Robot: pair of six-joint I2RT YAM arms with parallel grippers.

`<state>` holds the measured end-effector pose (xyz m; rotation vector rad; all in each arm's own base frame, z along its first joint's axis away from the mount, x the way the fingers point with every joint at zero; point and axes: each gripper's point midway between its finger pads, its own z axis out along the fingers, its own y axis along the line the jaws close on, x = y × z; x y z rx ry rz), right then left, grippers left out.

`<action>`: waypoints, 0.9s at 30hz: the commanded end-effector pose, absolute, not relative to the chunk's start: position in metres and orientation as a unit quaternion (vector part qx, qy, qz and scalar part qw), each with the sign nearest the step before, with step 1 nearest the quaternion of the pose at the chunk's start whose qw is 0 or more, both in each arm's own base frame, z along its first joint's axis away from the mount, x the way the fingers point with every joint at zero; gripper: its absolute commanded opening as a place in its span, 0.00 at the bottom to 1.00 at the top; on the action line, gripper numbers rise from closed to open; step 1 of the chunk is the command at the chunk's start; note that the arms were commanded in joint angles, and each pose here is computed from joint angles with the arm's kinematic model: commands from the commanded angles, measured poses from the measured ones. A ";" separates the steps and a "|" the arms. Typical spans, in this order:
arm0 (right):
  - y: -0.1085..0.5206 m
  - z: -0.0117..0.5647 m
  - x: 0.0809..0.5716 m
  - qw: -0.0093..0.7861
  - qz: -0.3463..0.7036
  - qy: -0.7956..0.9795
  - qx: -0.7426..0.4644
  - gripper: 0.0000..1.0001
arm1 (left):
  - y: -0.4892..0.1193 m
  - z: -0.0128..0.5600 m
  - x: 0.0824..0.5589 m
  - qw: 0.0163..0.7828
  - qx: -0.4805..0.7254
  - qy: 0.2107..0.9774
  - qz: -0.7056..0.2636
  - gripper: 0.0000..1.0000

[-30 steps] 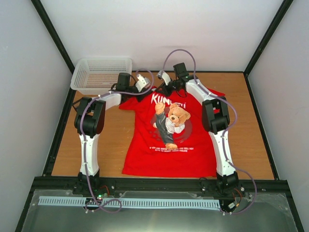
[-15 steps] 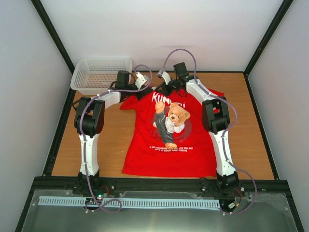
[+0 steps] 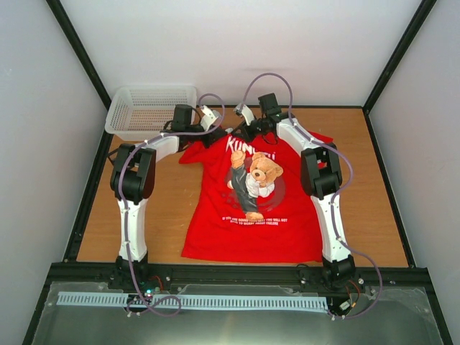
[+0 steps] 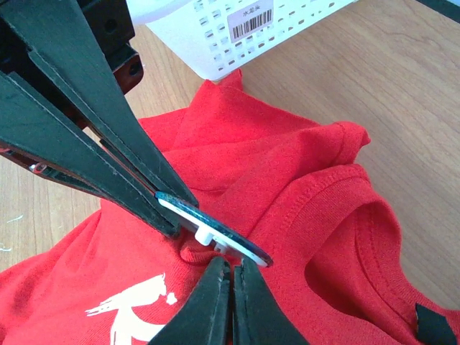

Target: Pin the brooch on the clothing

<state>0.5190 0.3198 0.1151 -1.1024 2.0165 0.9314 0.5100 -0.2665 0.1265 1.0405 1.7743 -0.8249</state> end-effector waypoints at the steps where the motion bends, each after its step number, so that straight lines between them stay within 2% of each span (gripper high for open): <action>1: 0.316 0.107 0.543 0.360 0.305 0.785 -0.402 0.03 | -0.305 0.159 0.480 0.431 0.455 0.655 -0.421 0.01; 17: 0.312 0.095 0.552 0.405 0.229 0.799 -0.380 0.03 | -0.314 0.169 0.461 0.385 0.435 0.649 -0.492 0.01; 27: 0.318 0.089 0.550 0.423 0.217 0.791 -0.386 0.03 | -0.318 0.174 0.454 0.357 0.428 0.639 -0.531 0.01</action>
